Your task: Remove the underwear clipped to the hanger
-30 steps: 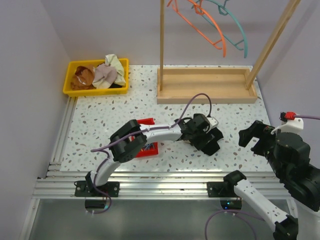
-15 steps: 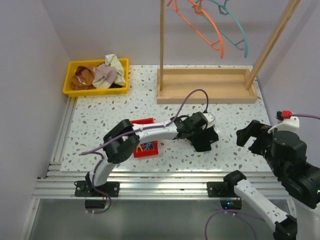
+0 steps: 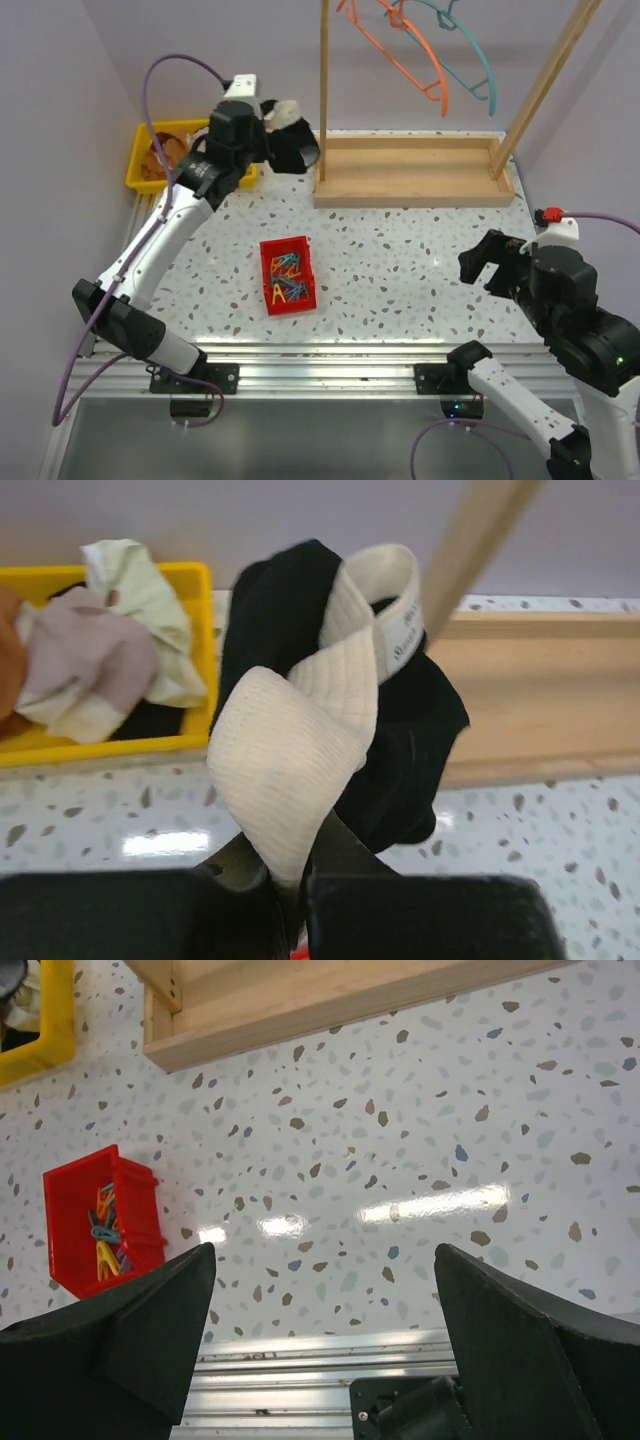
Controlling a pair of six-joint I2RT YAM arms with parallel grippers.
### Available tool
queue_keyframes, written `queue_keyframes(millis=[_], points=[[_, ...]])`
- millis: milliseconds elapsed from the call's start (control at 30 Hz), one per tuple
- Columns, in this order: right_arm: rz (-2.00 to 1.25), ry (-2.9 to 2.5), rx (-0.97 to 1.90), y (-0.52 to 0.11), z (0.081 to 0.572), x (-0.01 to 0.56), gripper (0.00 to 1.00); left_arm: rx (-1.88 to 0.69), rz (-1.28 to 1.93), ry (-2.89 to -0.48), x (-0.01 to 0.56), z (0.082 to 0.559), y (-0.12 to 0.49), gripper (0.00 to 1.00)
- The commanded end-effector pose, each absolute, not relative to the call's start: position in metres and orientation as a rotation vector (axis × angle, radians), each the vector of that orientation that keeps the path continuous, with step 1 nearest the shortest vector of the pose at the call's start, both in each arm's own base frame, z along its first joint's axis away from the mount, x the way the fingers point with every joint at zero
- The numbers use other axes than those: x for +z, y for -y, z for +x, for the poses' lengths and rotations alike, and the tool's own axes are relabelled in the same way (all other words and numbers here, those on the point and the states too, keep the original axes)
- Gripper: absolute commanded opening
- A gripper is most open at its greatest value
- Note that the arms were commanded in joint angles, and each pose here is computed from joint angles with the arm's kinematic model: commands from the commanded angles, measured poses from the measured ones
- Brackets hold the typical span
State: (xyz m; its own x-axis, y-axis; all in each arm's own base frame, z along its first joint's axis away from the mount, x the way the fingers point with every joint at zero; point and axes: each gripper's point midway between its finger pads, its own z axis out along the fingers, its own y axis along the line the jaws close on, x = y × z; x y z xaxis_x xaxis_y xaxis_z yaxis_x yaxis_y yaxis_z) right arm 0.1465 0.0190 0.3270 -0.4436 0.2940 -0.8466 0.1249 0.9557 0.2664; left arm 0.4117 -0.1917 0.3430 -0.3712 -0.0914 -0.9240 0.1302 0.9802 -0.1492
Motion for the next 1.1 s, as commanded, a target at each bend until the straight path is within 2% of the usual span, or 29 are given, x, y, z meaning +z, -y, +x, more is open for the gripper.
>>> queue_keyframes(millis=[0,300,400,533,667,833,900,1000,1033,1067], points=[[0.254,-2.031,0.237,-0.036,0.166,0.331,0.94,-0.087,-0.110,-2.004,0.323,0.435,0.117,0.00],[0.222,-2.093,0.280,-0.056,0.182,0.313,0.94,0.176,-0.403,-1.785,0.359,0.536,-0.024,0.00],[0.210,-2.123,0.283,-0.060,0.183,0.314,0.94,0.218,-0.473,-1.761,0.343,0.563,-0.059,0.00],[0.208,-2.149,0.258,-0.060,0.187,0.317,0.94,0.189,-0.546,-1.777,0.301,0.595,-0.092,0.00],[0.227,-2.179,0.244,-0.061,0.189,0.318,0.94,0.203,-0.584,-1.845,0.233,0.620,-0.114,0.00],[0.252,-2.223,0.255,-0.065,0.189,0.312,0.94,0.121,-0.582,-1.983,0.142,0.643,-0.105,0.01],[0.248,-2.236,0.264,-0.068,0.190,0.310,0.94,0.074,-0.586,-2.020,0.117,0.647,-0.099,0.05],[0.236,-2.250,0.279,-0.073,0.192,0.307,0.95,0.010,-0.617,-2.079,0.083,0.649,-0.092,0.28],[0.235,-2.256,0.274,-0.074,0.194,0.306,0.95,-0.008,-0.635,-2.085,0.077,0.650,-0.090,0.42],[0.234,-2.253,0.282,-0.075,0.195,0.305,0.96,-0.027,-0.640,-2.096,0.074,0.649,-0.088,0.50]])
